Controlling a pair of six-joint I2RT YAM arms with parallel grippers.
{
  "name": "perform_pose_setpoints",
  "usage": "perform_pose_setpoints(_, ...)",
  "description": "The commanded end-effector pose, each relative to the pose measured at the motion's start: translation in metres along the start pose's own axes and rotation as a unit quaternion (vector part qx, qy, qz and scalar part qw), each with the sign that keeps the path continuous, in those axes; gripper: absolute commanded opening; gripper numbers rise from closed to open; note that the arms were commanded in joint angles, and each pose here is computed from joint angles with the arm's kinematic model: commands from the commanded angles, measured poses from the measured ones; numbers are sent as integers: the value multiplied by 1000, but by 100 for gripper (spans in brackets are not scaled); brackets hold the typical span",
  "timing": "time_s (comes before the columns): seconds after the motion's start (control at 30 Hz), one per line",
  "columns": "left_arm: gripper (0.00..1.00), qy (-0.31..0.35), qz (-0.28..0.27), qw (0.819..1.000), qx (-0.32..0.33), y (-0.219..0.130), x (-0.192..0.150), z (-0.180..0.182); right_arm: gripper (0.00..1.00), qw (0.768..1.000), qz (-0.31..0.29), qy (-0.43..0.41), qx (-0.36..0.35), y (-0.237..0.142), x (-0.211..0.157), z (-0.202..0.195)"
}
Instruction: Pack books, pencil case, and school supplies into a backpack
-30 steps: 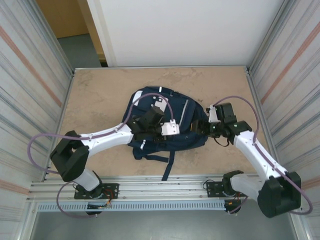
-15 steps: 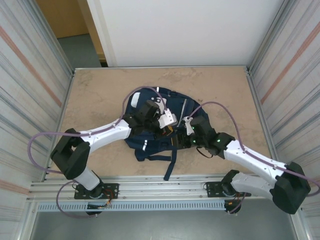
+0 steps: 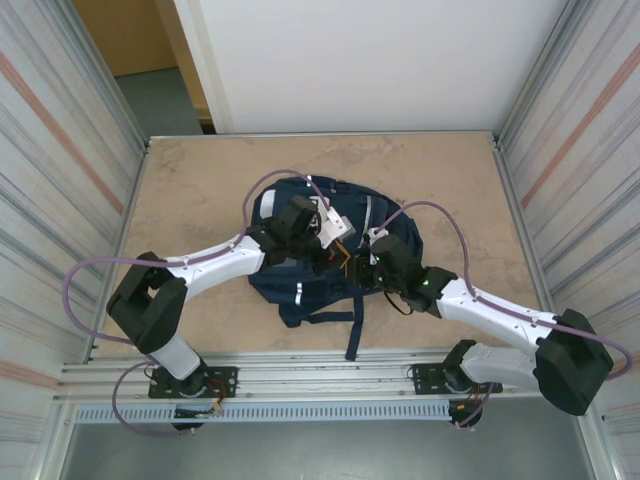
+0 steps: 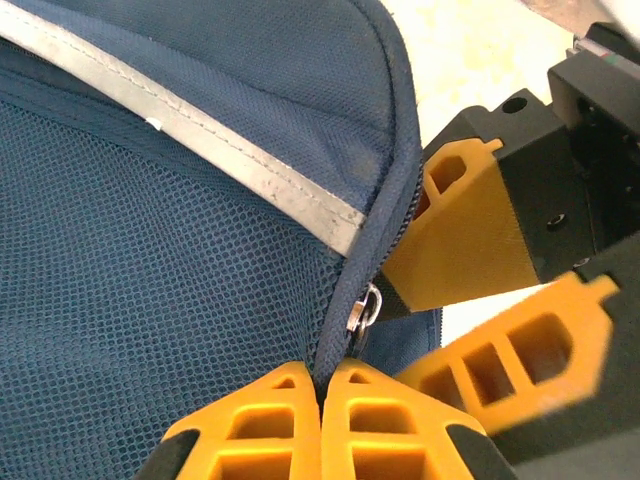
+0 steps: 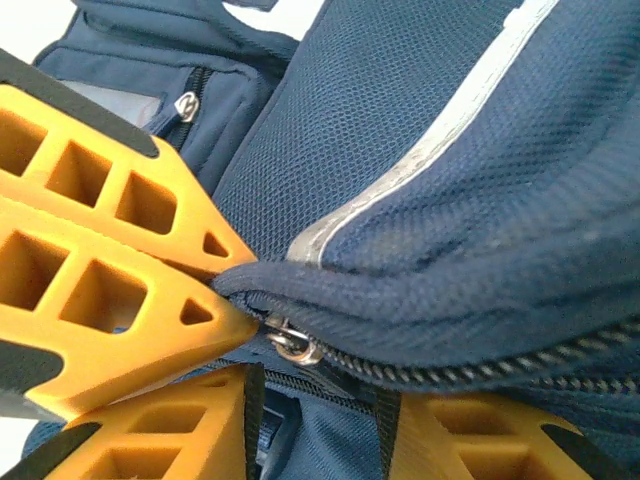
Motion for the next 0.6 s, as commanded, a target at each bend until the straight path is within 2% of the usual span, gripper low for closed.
perform_pose_setpoints(0.0, 0, -2, -33, 997, -67, -6, 21, -26, 34, 998, -32, 2, -49, 7, 10, -14)
perform_pose_setpoints(0.23, 0, 12, -16, 999, -38, -9, 13, -21, 23, 995, -41, -16, -95, -7, 17, -19)
perform_pose_setpoints(0.3, 0, 22, -7, 1000, -18, -11, 8, -17, 21, 997, -22, -13, -77, -11, 14, -17)
perform_pose_setpoints(0.4, 0, 45, 14, 999, 15, -15, -2, -8, 14, 998, 24, 35, -39, -18, 6, -25)
perform_pose_setpoints(0.57, 0, 61, 46, 996, 38, -22, -21, 5, 13, 993, 61, 97, 4, -35, 7, -45)
Point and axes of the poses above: each hand's point on the last joint's axis, 136 mm out from that joint toward the fingers, its own y axis out along the fingers, its own z axis along the line the jaws close on, x = y × z, the point moved 2 cm from there along -y, back along the fingers, and after that the axes turned 7 degrees about y, right-handed, at the moved point
